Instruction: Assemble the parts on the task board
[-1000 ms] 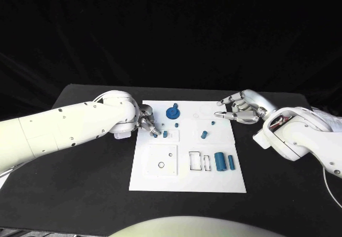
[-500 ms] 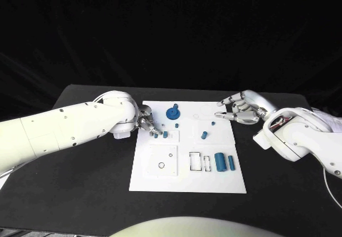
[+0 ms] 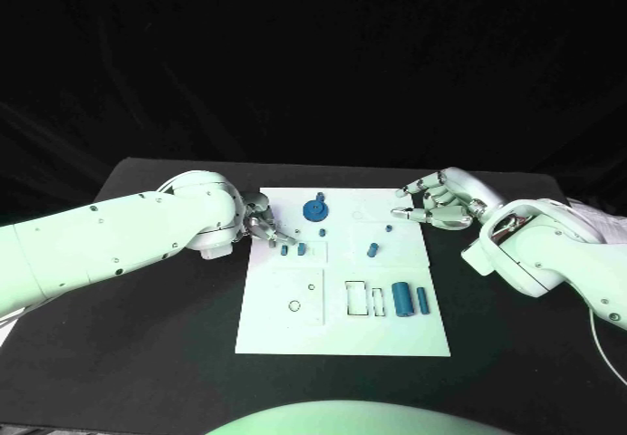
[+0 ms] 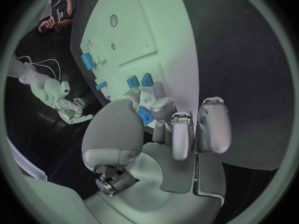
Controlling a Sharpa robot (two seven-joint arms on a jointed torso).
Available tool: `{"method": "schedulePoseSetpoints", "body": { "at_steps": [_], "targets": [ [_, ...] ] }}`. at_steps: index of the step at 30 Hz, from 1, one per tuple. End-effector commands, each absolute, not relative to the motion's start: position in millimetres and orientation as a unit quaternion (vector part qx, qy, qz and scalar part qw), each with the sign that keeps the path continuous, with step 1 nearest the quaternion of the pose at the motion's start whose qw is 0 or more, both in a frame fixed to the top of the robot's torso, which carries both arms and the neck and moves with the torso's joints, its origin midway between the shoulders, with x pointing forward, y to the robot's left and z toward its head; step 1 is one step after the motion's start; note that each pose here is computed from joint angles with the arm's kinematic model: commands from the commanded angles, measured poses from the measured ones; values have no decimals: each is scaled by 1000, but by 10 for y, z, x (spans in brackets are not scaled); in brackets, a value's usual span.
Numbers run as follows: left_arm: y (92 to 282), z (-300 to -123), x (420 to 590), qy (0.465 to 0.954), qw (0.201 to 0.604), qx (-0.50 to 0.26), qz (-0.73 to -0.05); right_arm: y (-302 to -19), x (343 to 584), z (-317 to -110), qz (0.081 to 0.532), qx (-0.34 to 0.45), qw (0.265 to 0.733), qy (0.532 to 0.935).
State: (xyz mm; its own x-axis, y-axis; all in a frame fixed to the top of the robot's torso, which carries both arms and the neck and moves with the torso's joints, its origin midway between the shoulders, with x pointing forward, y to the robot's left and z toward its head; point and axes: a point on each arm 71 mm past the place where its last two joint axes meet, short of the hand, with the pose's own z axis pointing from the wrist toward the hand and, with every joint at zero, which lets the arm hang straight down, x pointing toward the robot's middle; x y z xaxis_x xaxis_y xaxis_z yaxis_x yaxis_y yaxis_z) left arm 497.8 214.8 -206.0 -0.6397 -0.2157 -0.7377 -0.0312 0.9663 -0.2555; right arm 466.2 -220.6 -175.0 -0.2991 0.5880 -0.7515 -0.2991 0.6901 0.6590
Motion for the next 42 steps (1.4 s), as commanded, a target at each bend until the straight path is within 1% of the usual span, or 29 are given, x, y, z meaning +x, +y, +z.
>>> {"method": "schedulePoseSetpoints", "body": {
  "at_steps": [1,4,7,10,13,21,27,33,42],
  "targets": [
    [2082,-1952,5013,856,458,-125,-205,-2192,4655,-1761,384,96,578,713],
    [2049,-1894,5033,827,472,-151,-266,-2192,4656,-1763,384,96,578,714],
    [2005,-1852,5049,805,483,-157,-306,-2190,4656,-1766,384,96,578,714],
    [1929,-1822,5063,788,499,-138,-333,-2191,4657,-1769,384,96,578,714],
    [1829,-1821,5069,775,524,-93,-341,-2194,4657,-1774,383,96,577,715],
    [1567,-1913,5049,750,573,31,-329,-2193,4658,-1784,383,96,576,715],
    [1403,-1996,5046,745,585,105,-304,-2183,4657,-1790,384,96,575,716],
    [1316,-2071,5066,756,578,143,-270,-2174,4656,-1792,385,95,574,716],
    [1284,-2129,5103,771,571,157,-234,-2164,4654,-1793,386,94,574,716]
  ]
}}
